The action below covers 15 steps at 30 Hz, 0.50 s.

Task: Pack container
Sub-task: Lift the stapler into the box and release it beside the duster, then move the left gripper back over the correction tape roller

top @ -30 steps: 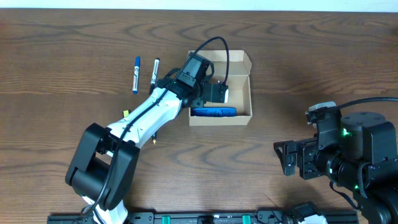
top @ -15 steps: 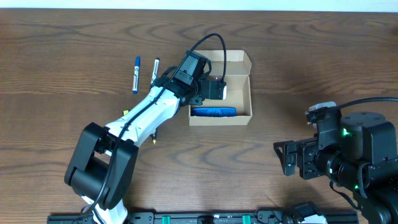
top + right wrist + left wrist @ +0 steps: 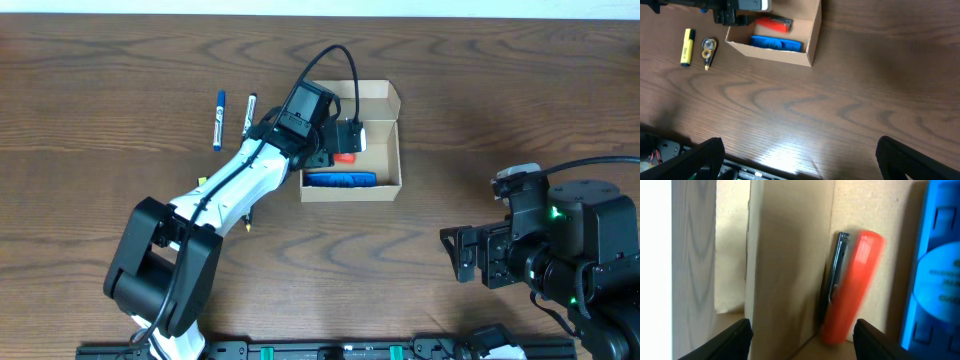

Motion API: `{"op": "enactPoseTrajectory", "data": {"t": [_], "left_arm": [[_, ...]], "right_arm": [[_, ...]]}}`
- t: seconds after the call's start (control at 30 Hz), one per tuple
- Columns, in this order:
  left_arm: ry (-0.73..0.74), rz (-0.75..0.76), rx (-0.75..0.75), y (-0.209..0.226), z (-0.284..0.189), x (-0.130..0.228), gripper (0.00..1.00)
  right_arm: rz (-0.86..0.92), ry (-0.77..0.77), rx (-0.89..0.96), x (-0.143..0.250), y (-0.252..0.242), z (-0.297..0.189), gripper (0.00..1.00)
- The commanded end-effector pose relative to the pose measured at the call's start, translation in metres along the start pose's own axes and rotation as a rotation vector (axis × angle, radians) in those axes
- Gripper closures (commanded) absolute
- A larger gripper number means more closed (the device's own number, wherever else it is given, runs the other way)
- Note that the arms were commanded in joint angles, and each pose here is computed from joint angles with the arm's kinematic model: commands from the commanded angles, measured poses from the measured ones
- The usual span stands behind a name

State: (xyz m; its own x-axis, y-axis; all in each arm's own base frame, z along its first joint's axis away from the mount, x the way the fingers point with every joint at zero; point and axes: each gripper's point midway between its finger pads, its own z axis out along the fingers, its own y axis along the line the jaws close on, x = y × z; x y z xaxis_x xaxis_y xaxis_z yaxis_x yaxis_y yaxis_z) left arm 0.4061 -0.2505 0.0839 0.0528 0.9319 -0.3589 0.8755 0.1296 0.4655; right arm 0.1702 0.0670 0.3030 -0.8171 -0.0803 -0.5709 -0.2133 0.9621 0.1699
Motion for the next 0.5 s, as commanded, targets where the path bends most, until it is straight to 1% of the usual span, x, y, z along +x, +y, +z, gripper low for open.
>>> {"op": "enactPoseTrajectory", "data": {"t": [0.0,0.1,0.23,0.47], "left_arm": [[-0.047,-0.119,-0.041,0.013,-0.024,-0.019,0.34],[-0.08,-0.15,-0.065,0.017,-0.051,-0.031,0.34],[-0.128,-0.224,-0.104,0.023,-0.103,-0.042,0.33],[-0.162,-0.422,-0.134,0.014,-0.189,-0.033,0.34]], "right_arm": [[-0.019,0.003,-0.008,0.001,0.002,0.0,0.01],[-0.019,0.003,-0.008,0.001,0.002,0.0,0.01],[-0.019,0.003,-0.008,0.001,0.002,0.0,0.01],[-0.019,0.003,-0.008,0.001,0.002,0.0,0.01]]}}
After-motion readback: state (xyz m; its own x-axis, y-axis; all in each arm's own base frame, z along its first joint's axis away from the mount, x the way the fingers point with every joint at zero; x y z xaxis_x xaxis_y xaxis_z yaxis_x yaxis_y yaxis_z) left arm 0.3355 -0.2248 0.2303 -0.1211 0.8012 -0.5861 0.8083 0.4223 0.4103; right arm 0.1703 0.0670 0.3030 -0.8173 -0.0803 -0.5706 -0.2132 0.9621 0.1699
